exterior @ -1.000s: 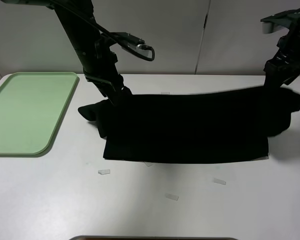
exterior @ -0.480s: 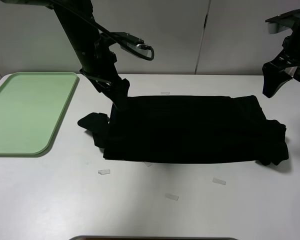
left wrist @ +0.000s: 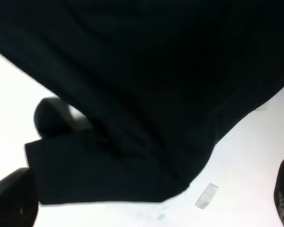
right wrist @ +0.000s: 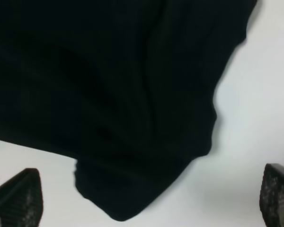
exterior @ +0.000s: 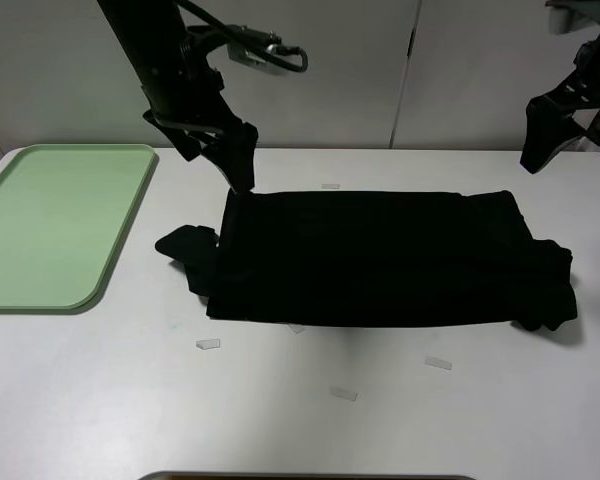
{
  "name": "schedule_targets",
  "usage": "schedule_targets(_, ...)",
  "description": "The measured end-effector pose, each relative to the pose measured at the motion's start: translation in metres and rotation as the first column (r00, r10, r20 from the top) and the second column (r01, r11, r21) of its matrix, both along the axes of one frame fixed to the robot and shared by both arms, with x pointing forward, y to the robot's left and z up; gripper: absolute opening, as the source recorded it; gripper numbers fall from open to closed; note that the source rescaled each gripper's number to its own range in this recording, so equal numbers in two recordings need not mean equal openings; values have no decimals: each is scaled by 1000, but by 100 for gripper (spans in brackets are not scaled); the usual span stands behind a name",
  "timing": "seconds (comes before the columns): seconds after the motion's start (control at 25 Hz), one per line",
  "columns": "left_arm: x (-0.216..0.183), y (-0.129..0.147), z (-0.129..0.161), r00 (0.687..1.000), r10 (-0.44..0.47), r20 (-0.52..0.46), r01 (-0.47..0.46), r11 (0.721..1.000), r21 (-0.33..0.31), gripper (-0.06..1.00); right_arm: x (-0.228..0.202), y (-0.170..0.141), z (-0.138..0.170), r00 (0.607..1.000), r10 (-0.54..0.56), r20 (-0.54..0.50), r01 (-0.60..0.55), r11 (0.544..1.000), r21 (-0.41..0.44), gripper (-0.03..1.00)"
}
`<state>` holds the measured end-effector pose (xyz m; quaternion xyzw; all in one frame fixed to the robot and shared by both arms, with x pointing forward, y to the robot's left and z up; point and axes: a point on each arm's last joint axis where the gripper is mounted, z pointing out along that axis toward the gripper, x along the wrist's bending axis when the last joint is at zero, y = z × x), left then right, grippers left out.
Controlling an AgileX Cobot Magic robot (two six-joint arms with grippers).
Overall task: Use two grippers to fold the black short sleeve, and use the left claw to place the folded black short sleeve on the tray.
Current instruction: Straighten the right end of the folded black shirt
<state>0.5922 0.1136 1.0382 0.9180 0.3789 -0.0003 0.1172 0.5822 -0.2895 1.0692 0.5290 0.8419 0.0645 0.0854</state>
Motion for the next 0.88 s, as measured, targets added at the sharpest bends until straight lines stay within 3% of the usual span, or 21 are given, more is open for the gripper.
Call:
schedule_targets(0.24,-24,15,61,990,66,128,-61,997,-48,100,-17,8,30,992,-101,68,92,987,128,100)
schedule_targets(0.48,-61,34,116,970,110,216,-88,990,-108,99,-26,10,44,978,-190,87,172,968,183,100)
schedule_targets(0.76,-117,67,174,911,189,366,-133,976,-172,98,-29,14,49,967,-242,80,216,946,243,100)
schedule_targets(0.88,-147,83,185,893,204,401,-133,971,-198,98,-30,15,50,967,-243,75,216,942,257,100)
